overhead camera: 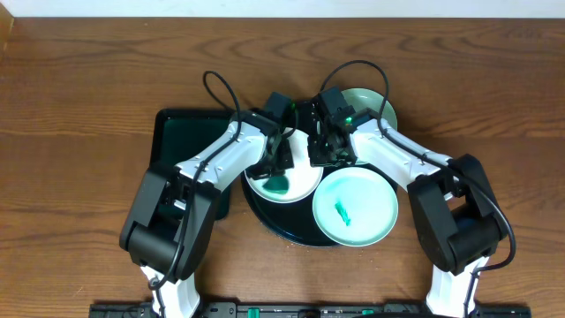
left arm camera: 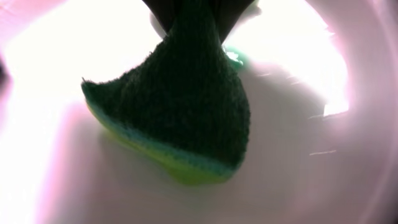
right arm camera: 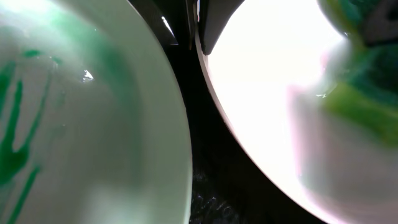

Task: Clean dirty plates on tray and stack at the side
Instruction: 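Scrub white plate with sponge while right gripper holds plate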

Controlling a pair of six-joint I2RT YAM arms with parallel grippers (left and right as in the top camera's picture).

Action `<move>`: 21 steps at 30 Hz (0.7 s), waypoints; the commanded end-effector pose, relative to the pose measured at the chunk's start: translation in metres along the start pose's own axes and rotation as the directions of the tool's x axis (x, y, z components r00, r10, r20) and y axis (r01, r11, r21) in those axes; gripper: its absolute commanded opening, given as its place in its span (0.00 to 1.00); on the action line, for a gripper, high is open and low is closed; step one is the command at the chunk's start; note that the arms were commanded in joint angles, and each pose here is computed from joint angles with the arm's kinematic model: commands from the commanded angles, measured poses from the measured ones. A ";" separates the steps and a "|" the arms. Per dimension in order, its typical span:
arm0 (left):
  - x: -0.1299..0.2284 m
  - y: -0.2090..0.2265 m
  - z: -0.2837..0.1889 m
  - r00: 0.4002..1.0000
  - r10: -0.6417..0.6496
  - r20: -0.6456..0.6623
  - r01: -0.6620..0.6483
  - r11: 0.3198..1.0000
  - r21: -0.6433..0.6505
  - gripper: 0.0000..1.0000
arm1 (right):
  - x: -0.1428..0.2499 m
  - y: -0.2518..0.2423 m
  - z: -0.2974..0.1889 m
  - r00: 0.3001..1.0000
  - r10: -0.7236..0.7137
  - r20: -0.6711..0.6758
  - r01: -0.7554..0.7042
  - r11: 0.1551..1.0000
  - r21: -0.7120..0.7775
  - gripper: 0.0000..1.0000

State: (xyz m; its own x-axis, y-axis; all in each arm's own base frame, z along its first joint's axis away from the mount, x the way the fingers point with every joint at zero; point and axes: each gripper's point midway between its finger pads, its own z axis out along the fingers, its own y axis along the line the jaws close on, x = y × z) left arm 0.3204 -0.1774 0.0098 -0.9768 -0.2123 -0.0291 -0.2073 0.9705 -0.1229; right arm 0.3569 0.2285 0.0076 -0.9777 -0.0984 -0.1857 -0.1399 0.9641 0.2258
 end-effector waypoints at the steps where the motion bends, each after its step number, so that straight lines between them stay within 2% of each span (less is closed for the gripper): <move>1: -0.013 0.038 0.000 0.989 -0.113 0.094 0.129 0.975 -0.182 0.07 | 0.003 0.005 0.006 1.000 -0.005 -0.015 0.005 1.000 -0.006 0.01; 2: -0.011 0.037 0.000 0.990 -0.112 0.083 0.125 0.976 -0.180 0.07 | 0.003 0.005 0.006 1.000 -0.005 -0.015 0.005 1.000 -0.006 0.01; 4: -0.006 0.024 0.002 0.999 -0.028 0.027 0.031 0.993 -0.116 0.07 | 0.002 0.005 0.006 1.000 -0.005 -0.015 0.005 1.000 -0.007 0.01; 7: 0.004 -0.016 0.003 0.986 0.164 -0.038 -0.159 0.982 0.103 0.07 | 0.002 0.005 0.006 1.000 -0.006 -0.014 0.005 1.000 -0.007 0.01; 9: 0.007 -0.032 0.000 0.974 0.222 -0.042 -0.210 0.958 0.193 0.07 | 0.002 0.005 0.006 1.000 -0.006 -0.014 0.005 1.000 -0.007 0.01; 11: -0.001 -0.025 0.002 0.979 0.205 -0.011 -0.201 0.968 0.147 0.07 | 0.002 0.005 0.006 1.000 -0.005 -0.014 0.005 1.000 -0.006 0.01; 14: -0.024 0.005 0.003 0.988 0.125 0.088 -0.122 0.992 -0.043 0.07 | 0.003 0.005 0.007 1.000 -0.005 -0.017 0.005 1.000 -0.006 0.01; 17: -0.044 0.030 -0.003 0.977 0.090 0.194 -0.053 0.981 -0.188 0.07 | 0.003 0.005 0.006 1.000 -0.005 -0.016 0.005 1.000 -0.006 0.01; 19: -0.051 0.039 -0.006 0.969 0.078 0.235 -0.020 0.971 -0.240 0.07 | 0.003 0.005 0.006 1.000 -0.005 -0.016 0.005 1.000 -0.006 0.01; 21: -0.048 0.037 -0.005 0.973 0.076 0.217 -0.026 0.974 -0.224 0.07 | 0.003 0.005 0.007 1.000 -0.005 -0.016 0.005 1.000 -0.005 0.01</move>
State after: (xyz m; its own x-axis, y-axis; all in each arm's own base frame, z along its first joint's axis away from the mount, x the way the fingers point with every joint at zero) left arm 0.3471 -0.1607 0.0126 -0.9760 -0.1258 -0.1776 -0.1222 0.9920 -0.0313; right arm 0.3557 0.2280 0.0073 -0.9787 -0.0982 -0.1805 -0.1382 0.9647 0.2244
